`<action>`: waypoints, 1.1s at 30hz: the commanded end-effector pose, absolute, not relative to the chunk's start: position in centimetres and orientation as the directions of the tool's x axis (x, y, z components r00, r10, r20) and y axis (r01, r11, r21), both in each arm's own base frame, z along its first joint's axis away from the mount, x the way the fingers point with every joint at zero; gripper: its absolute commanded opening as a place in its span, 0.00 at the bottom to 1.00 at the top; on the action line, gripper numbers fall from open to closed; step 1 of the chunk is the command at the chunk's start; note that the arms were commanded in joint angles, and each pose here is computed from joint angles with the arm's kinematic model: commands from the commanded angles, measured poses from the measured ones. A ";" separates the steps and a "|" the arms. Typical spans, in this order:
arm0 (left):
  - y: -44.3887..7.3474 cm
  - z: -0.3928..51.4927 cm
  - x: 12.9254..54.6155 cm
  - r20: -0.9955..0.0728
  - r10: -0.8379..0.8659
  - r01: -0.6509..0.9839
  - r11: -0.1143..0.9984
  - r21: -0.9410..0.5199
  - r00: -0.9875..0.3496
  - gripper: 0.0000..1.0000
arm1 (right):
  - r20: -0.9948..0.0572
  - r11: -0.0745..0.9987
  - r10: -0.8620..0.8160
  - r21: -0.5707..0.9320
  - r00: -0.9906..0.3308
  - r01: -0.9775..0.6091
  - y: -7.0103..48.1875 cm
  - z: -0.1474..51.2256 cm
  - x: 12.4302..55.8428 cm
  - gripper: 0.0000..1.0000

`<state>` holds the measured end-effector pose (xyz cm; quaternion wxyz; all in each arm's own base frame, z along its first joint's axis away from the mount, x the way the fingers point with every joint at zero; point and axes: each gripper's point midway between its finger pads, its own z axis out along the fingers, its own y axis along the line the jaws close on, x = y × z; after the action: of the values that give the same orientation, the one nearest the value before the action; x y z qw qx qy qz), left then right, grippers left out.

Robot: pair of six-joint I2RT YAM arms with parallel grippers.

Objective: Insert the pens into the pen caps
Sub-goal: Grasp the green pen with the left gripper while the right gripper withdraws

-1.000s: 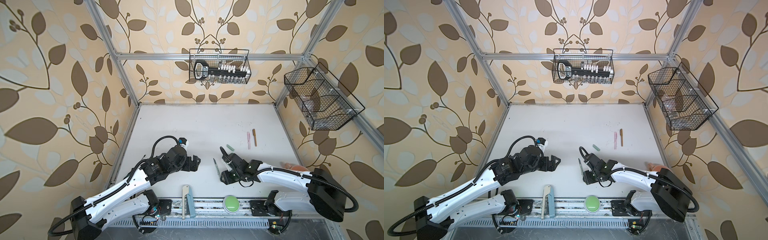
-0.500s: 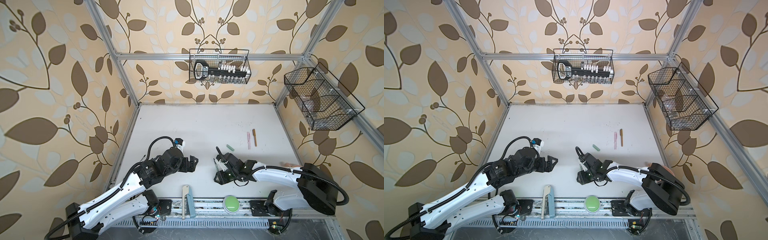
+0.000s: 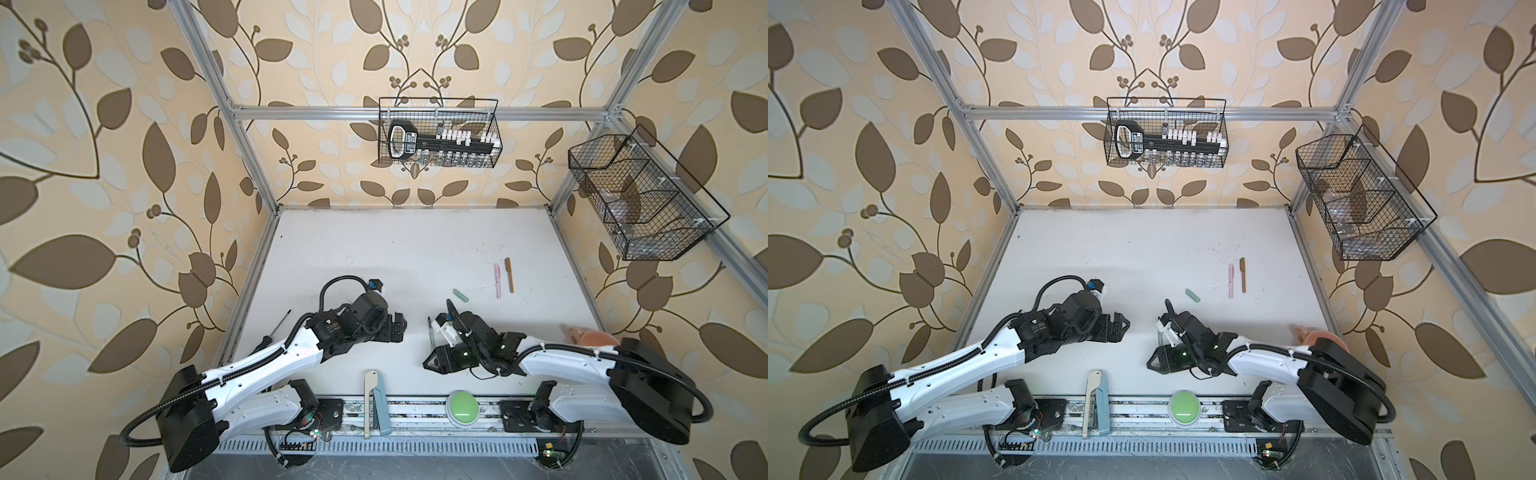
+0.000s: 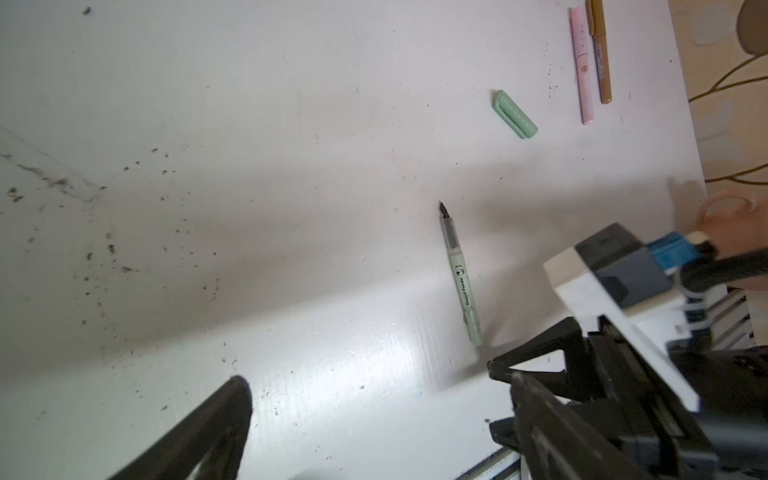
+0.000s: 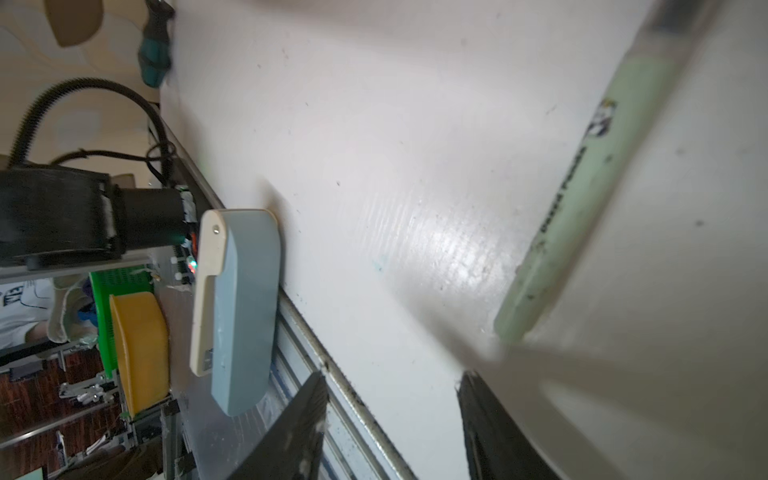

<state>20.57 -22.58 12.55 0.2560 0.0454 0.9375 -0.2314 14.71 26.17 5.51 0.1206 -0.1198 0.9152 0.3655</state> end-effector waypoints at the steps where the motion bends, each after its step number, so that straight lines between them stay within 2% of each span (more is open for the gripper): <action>1: -25.9 13.9 21.1 -0.530 -0.048 0.244 0.850 -0.466 -0.847 0.99 | -0.355 0.829 -0.022 0.516 -0.935 -0.215 21.1 6.8 16.6 0.53; 5: -28.2 12.8 20.8 -0.498 -0.064 0.202 0.864 -0.461 -0.865 0.96 | -0.454 0.900 0.122 0.426 -0.882 -0.095 14.7 9.3 18.7 0.55; 10: -31.3 10.1 19.4 -0.418 -0.026 0.158 0.902 -0.401 -0.908 0.86 | -0.520 0.849 0.274 0.527 -0.809 -0.052 12.1 12.5 20.2 0.55; 13: -32.6 8.3 19.1 -0.377 0.027 0.154 0.938 -0.311 -0.926 0.74 | -0.507 0.840 0.269 0.540 -0.819 -0.058 11.8 12.2 20.4 0.55; 17: -34.4 6.5 18.8 -0.302 0.069 0.158 0.946 -0.282 -0.951 0.67 | -0.493 0.845 0.239 0.530 -0.836 -0.071 11.9 11.6 20.5 0.54; 23: -34.6 4.5 18.2 -0.231 0.060 0.110 0.971 -0.211 -0.971 0.61 | -0.501 0.845 0.226 0.527 -0.835 -0.088 11.9 11.2 20.3 0.54; 33: -34.8 2.6 18.8 -0.237 0.034 0.081 0.978 -0.192 -0.971 0.55 | -0.487 0.802 0.233 0.585 -0.841 -0.117 13.1 10.9 20.5 0.54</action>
<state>18.53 -34.80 2.44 0.1082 0.0402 0.9874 -0.1079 20.40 12.71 10.71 0.2763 0.0398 0.9127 0.2985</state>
